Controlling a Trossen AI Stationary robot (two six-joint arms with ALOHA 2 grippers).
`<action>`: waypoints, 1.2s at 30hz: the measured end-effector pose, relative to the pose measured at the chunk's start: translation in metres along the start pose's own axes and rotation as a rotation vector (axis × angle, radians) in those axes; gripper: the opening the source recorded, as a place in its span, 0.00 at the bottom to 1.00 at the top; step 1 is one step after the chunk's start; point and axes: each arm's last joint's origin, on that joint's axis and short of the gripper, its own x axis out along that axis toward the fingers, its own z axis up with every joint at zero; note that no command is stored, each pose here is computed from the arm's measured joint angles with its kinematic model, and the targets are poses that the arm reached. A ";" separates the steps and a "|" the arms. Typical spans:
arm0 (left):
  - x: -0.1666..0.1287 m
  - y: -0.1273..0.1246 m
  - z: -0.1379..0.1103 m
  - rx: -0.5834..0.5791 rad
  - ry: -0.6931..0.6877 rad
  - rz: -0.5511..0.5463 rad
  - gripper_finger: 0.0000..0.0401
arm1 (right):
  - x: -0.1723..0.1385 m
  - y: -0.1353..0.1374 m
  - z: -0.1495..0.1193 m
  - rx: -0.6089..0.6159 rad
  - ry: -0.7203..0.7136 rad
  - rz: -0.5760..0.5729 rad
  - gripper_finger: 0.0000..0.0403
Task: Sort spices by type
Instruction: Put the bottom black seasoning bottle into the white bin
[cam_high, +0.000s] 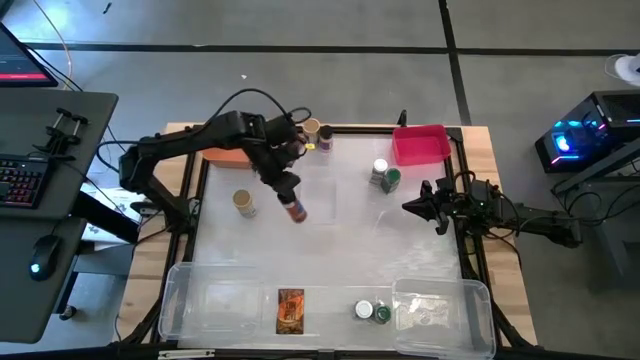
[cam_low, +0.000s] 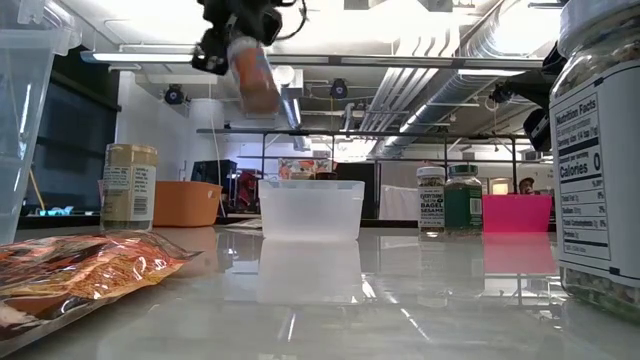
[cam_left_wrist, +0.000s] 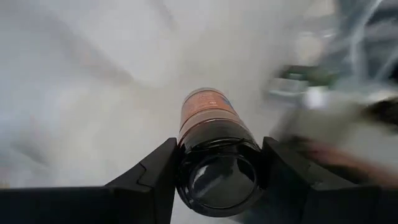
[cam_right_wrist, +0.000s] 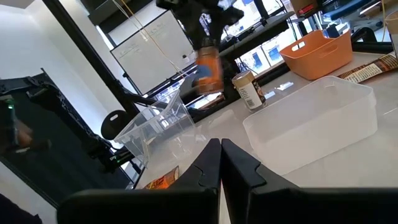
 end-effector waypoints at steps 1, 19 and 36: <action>0.000 0.000 0.000 0.095 -0.035 0.080 0.41 | 0.000 0.000 0.000 0.000 0.000 0.000 0.00; 0.042 0.001 0.072 0.441 0.081 0.439 0.41 | 0.000 0.000 0.000 0.000 0.000 -0.001 0.00; 0.107 0.013 0.106 0.470 0.205 0.464 0.41 | 0.000 0.000 0.000 0.000 0.000 -0.001 0.00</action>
